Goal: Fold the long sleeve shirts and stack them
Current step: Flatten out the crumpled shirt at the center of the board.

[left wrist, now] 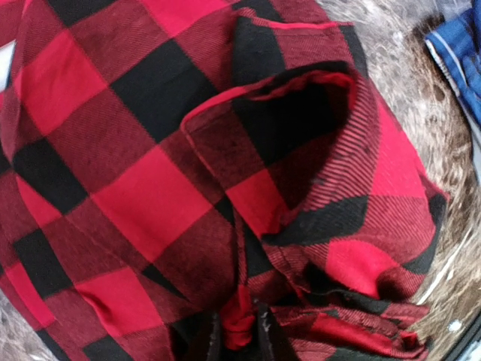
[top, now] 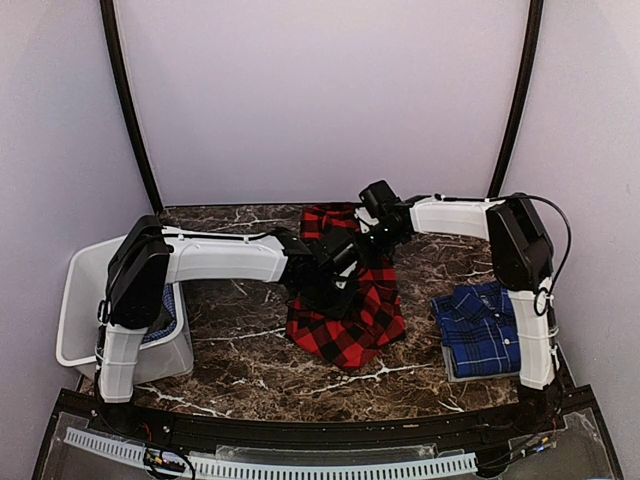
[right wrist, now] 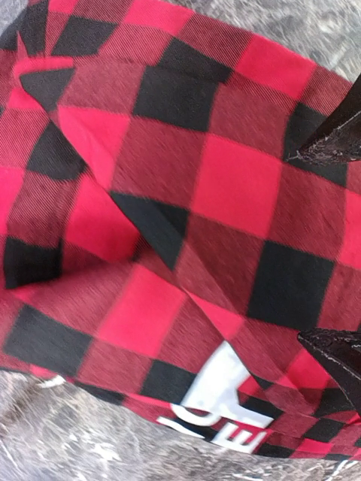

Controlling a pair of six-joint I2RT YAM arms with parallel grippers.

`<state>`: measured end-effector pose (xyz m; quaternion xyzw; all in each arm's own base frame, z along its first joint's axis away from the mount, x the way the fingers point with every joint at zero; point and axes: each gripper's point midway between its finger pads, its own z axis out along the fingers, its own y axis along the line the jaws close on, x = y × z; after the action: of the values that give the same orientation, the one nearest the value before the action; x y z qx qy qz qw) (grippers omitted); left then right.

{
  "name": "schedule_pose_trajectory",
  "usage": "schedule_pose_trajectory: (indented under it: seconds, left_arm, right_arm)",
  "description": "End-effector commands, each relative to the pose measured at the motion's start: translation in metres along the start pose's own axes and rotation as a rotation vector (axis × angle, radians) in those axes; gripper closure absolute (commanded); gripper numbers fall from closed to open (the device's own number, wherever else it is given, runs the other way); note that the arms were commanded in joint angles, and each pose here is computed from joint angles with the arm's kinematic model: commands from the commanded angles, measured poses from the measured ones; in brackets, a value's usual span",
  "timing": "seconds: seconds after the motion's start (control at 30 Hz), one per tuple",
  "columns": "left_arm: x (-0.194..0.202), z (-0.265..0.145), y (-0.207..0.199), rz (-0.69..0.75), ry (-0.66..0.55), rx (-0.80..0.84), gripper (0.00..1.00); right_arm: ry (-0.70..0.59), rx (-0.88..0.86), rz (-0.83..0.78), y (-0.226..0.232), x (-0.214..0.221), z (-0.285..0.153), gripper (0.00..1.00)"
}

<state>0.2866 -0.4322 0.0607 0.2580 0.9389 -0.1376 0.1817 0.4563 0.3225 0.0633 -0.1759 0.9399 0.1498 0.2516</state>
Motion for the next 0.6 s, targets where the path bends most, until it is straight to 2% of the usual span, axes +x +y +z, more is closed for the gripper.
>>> schedule_pose_trajectory:
  seconds: [0.0,0.17,0.3,0.47,0.57]
  left_arm:
    - [-0.013,-0.036,-0.015,0.032,-0.041,0.058,0.91]
    - [-0.005,-0.065,-0.034,0.074,-0.058,0.179,0.96]
    - [0.022,-0.081,-0.047,0.116,-0.034,0.323,0.97]
    - [0.086,-0.082,-0.053,0.149,0.097,0.494,0.97]
    - [0.113,-0.074,-0.046,0.136,0.172,0.504,0.95]
  right_arm:
    - [-0.012,-0.033,-0.003,0.016,0.004,-0.011,0.28]
    - [0.024,-0.058,0.004,0.019,0.022,0.002,0.28]
    - [0.043,-0.068,0.009,0.020,0.029,0.011,0.28]
    - [0.057,-0.073,0.011,0.020,0.032,0.020,0.28]
    - [0.056,-0.073,0.012,0.020,0.030,0.022,0.28]
